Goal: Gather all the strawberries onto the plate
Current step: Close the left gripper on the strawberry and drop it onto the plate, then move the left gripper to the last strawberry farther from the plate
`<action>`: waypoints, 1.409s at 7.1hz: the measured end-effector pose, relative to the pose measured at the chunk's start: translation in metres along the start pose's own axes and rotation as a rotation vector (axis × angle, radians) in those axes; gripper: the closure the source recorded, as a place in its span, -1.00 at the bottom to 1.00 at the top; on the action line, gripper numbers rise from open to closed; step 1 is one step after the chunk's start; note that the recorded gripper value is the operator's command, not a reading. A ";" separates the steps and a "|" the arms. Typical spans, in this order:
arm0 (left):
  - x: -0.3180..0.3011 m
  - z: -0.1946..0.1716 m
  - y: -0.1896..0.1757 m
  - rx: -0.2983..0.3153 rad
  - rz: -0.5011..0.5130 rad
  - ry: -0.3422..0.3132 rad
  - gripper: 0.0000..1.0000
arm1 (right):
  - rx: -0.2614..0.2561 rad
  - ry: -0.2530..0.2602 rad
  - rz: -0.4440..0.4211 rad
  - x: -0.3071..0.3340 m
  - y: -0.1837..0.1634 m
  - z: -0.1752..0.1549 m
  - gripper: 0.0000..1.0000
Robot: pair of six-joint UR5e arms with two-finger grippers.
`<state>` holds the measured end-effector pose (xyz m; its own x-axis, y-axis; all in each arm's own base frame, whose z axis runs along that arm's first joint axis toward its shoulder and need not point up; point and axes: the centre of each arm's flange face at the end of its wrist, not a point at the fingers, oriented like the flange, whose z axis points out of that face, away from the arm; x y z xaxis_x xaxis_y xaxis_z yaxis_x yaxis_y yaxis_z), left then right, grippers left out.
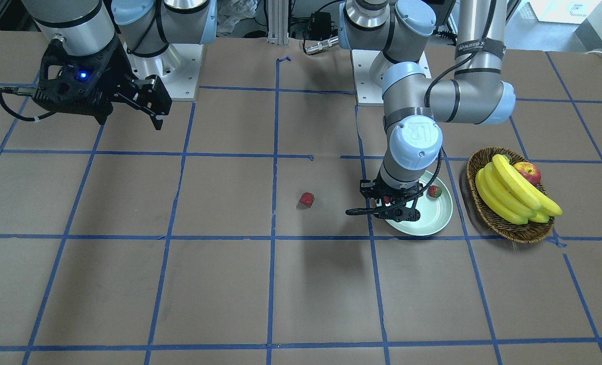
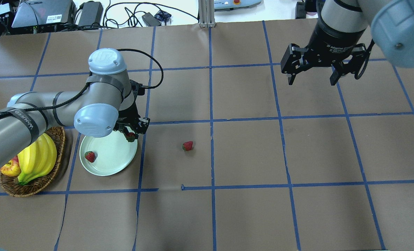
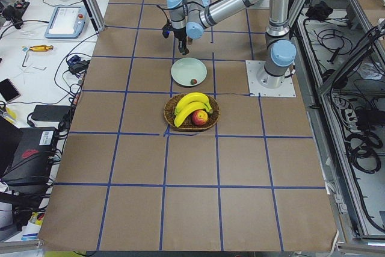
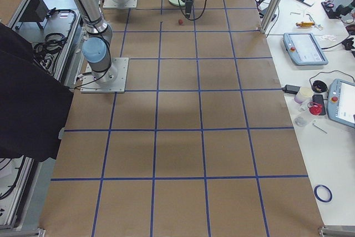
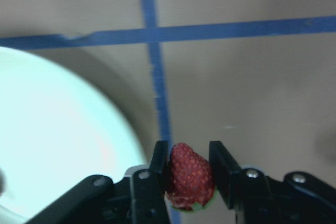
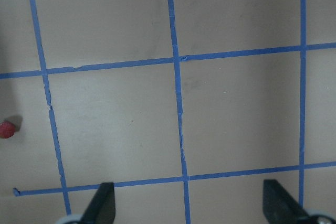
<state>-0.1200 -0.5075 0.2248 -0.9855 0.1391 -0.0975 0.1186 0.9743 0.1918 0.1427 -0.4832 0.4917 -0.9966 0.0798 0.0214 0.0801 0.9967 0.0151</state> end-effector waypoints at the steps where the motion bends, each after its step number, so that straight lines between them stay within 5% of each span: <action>1: -0.020 0.006 0.009 -0.032 0.057 0.010 0.38 | 0.000 0.000 0.000 0.000 0.000 0.000 -1.00; 2: -0.036 0.016 0.014 -0.057 0.107 0.026 -0.15 | 0.001 0.000 0.000 0.000 0.000 0.000 -1.00; 3: -0.045 0.024 0.016 -0.072 0.133 0.036 -0.99 | 0.000 0.000 0.000 0.000 0.000 0.000 -1.00; 6: -0.044 0.019 0.013 -0.058 0.132 0.033 -1.00 | -0.001 0.000 0.000 0.000 0.000 0.001 -1.00; 8: 0.005 -0.005 0.002 -0.002 0.019 0.015 -0.99 | -0.001 -0.001 0.000 0.000 0.000 0.000 -1.00; 10: 0.066 -0.020 -0.006 0.052 -0.112 0.094 -0.96 | -0.002 -0.001 0.000 0.000 0.000 0.001 -1.00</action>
<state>-0.1884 -0.5072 0.2364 -0.9996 0.0144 -0.0235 0.0112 0.9910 0.1334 0.1428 -0.4831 0.4909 -0.9966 0.0797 0.0202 0.0801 0.9966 0.0167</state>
